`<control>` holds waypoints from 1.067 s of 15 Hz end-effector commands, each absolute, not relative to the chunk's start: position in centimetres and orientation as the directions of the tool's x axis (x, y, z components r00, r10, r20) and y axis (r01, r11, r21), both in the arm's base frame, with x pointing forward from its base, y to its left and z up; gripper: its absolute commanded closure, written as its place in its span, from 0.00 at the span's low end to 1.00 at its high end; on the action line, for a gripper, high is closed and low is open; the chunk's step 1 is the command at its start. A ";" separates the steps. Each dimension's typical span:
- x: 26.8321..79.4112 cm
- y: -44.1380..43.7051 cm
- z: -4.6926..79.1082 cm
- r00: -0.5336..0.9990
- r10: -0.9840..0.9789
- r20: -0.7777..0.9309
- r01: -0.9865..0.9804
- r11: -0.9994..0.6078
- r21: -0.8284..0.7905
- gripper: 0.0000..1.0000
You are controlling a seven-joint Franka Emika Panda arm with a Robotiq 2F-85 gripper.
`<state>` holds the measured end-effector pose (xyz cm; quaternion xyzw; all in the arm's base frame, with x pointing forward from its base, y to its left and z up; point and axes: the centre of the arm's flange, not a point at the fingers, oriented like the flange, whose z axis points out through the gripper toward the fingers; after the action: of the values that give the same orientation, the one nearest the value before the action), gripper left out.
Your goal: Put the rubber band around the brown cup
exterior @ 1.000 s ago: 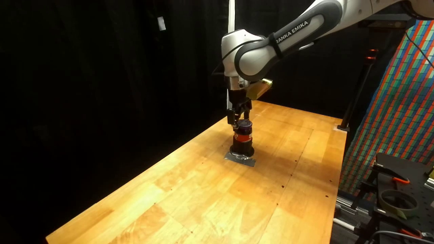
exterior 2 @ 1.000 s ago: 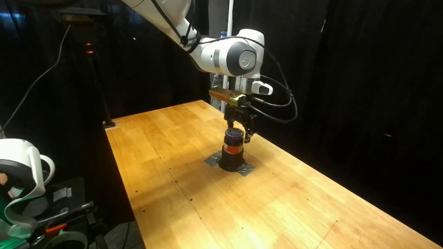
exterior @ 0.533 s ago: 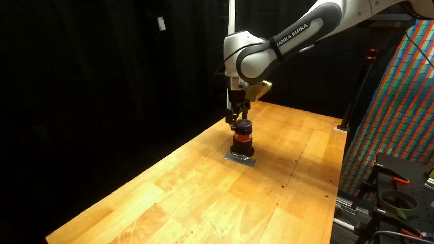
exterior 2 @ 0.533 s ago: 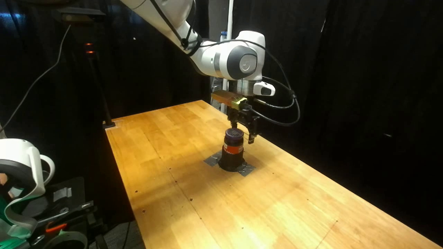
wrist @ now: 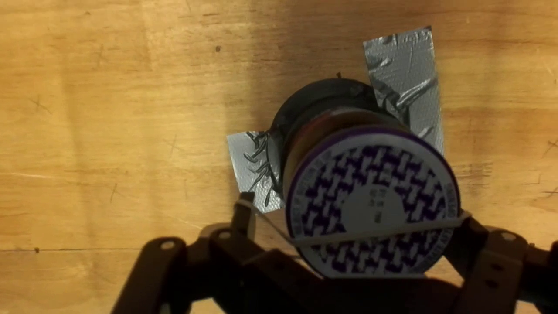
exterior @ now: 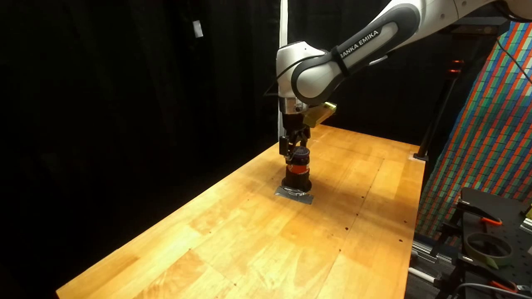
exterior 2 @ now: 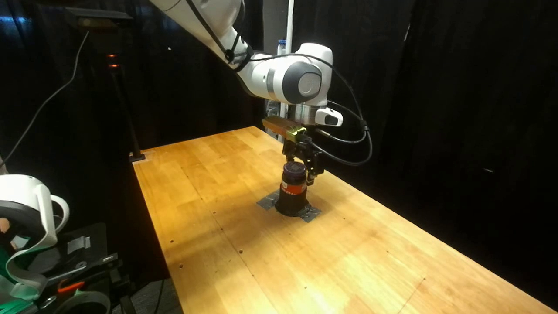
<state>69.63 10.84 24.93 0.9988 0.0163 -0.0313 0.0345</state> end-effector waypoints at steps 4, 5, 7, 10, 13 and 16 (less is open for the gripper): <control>64.5 8.9 26.5 0.995 0.000 -0.099 0.006 -0.998 0.057 0.00; 63.9 8.7 26.5 0.995 -0.006 -0.101 -0.001 -0.999 0.052 0.00; 62.9 8.3 26.3 0.995 -0.015 -0.102 -0.011 -0.999 0.041 0.00; 61.4 7.5 25.4 0.995 -0.030 -0.092 -0.026 -0.999 0.044 0.26; 60.1 6.9 25.0 0.998 -0.061 -0.004 -0.061 -0.997 0.043 0.49; 58.7 6.6 25.1 0.987 -0.094 0.134 -0.097 -0.995 0.014 0.73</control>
<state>62.26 7.72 24.38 0.9995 -0.0243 0.0127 0.0133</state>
